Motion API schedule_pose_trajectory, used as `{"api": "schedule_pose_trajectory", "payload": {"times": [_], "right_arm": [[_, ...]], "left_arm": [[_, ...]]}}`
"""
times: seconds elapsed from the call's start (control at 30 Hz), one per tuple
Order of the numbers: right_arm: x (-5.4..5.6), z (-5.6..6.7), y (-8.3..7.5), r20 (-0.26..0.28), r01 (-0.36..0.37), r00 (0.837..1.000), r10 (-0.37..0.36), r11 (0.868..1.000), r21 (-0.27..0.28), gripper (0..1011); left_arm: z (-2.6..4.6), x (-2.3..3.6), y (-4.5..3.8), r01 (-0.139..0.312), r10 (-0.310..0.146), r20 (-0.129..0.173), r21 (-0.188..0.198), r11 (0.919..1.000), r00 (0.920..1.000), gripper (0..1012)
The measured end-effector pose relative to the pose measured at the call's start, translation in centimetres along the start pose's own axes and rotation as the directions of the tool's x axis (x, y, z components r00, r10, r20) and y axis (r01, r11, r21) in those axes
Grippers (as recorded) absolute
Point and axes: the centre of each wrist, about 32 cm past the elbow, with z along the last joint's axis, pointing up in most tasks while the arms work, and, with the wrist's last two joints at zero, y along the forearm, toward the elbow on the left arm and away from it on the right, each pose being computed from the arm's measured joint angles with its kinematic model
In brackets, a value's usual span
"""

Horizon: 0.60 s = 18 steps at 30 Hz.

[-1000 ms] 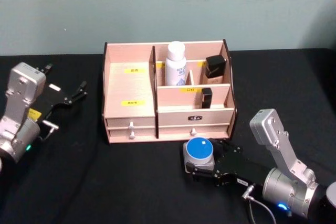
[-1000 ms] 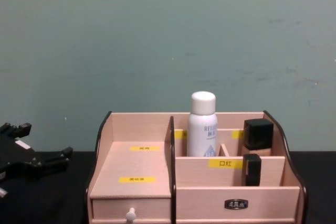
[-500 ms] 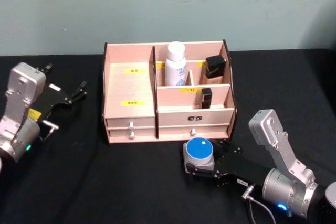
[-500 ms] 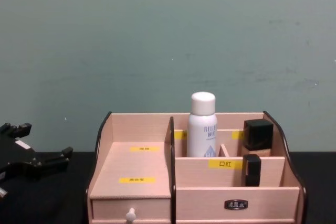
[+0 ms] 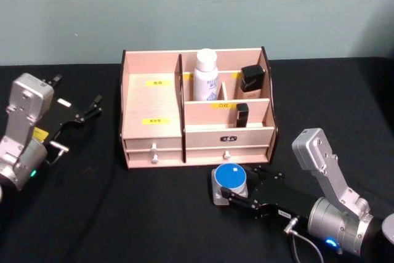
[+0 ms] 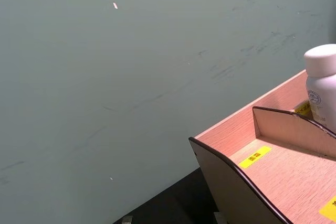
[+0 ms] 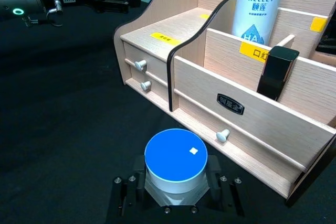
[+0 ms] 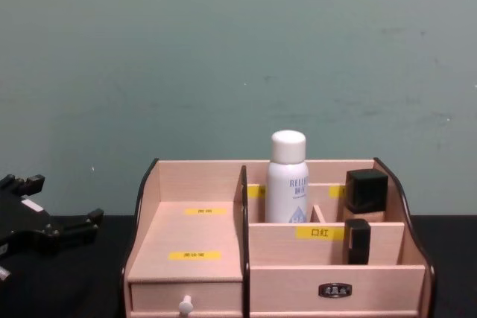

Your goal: Pick up the facial cleanser and watermelon frost from the table and place them into the tiered storage box.

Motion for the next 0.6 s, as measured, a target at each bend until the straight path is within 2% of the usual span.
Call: {"api": "schedule_pose_trajectory", "payload": {"times": [0.6], "right_arm": [[0.01, 0.00, -0.01, -0.001, 0.000, 1.000, 0.000, 1.000, 0.001, 698]], "left_arm": [[0.00, 0.00, 0.00, 0.000, 0.000, 0.000, 0.000, 1.0000, 1.0000, 1001]]}}
